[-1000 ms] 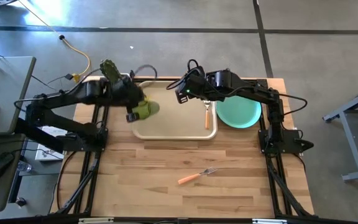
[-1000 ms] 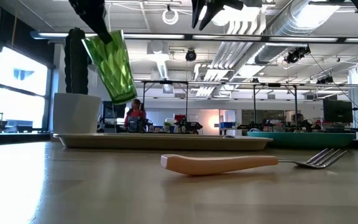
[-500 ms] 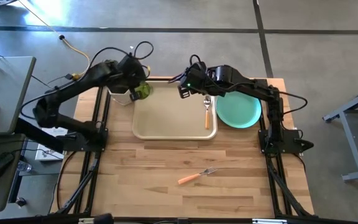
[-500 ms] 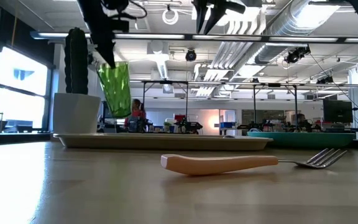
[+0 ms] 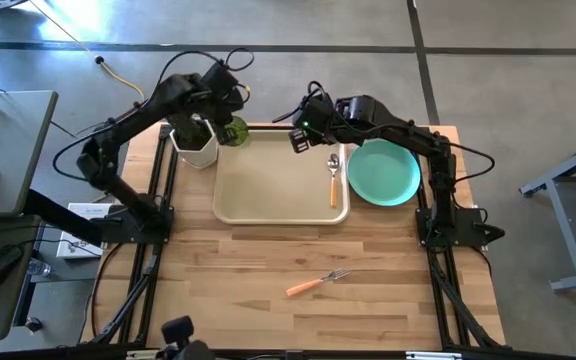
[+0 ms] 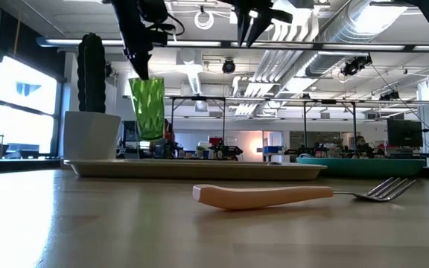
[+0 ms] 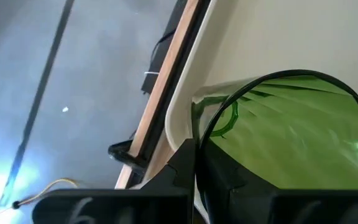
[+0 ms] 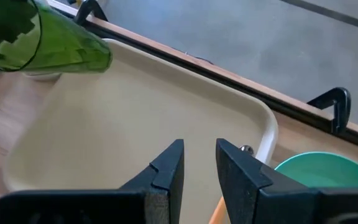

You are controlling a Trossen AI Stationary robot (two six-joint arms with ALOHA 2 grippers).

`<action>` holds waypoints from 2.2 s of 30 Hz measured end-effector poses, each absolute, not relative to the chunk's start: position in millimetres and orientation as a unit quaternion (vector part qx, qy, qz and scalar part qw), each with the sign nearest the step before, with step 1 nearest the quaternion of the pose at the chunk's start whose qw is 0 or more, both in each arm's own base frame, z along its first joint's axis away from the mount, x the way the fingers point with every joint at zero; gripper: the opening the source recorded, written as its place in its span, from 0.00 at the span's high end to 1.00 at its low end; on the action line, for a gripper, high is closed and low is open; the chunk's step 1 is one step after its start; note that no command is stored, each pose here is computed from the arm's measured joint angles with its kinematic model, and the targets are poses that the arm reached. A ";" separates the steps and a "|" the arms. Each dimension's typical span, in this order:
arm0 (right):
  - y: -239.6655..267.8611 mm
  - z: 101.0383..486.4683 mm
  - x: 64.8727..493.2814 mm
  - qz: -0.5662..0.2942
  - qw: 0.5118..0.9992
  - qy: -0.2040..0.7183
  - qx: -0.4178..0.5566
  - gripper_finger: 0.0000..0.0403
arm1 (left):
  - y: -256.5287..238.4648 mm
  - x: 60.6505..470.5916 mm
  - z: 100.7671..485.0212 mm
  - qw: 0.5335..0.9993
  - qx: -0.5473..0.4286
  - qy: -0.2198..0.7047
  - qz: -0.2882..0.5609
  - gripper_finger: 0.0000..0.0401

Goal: Pick and place plate/cup/fork/spoon on tray
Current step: Put the green cup on the white serving tray

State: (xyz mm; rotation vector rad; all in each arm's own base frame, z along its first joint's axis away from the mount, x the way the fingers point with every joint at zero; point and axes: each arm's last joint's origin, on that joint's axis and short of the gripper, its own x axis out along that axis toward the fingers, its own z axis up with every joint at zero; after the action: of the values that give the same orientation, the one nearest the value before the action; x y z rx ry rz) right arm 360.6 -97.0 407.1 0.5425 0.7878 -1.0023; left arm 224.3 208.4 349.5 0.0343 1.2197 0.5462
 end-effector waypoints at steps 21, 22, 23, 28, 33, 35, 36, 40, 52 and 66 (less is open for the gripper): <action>-97.9 406.8 360.6 -0.443 0.781 0.387 0.211 0.79 | 257.0 222.0 310.6 0.746 -0.127 0.605 0.248 0.99; -97.9 406.7 360.7 -0.443 0.781 0.387 0.210 0.79 | 259.5 221.2 308.2 0.743 -0.135 0.606 0.251 0.99; -97.9 406.7 360.7 -0.443 0.781 0.387 0.210 0.79 | 261.5 220.5 305.9 0.740 -0.143 0.607 0.252 0.99; -97.9 406.7 360.7 -0.443 0.781 0.387 0.210 0.79 | 270.3 220.4 296.5 0.732 -0.157 0.611 0.257 0.99; -97.9 406.7 360.7 -0.443 0.781 0.387 0.210 0.79 | 274.3 219.6 294.1 0.732 -0.160 0.608 0.261 0.99; -97.9 406.7 360.7 -0.443 0.781 0.387 0.210 0.79 | 274.9 218.6 294.1 0.732 -0.165 0.607 0.264 0.98; -97.9 406.7 360.7 -0.443 0.781 0.387 0.210 0.79 | 275.4 218.1 294.1 0.731 -0.167 0.606 0.266 0.98; -97.9 406.7 360.7 -0.443 0.781 0.387 0.210 0.79 | 276.8 216.5 294.1 0.730 -0.170 0.605 0.269 0.97; -97.9 406.7 360.7 -0.443 0.781 0.387 0.210 0.79 | 276.7 216.5 294.1 0.730 -0.170 0.605 0.269 0.96; -97.9 406.7 360.7 -0.443 0.781 0.387 0.210 0.79 | 276.7 216.5 294.1 0.729 -0.173 0.604 0.271 0.80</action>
State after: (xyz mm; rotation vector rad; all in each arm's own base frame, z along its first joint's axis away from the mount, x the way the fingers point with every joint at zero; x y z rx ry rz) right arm 360.7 -97.9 406.7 0.4539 0.8369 -0.9563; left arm 216.5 276.7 294.1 -0.3801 1.3303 0.5968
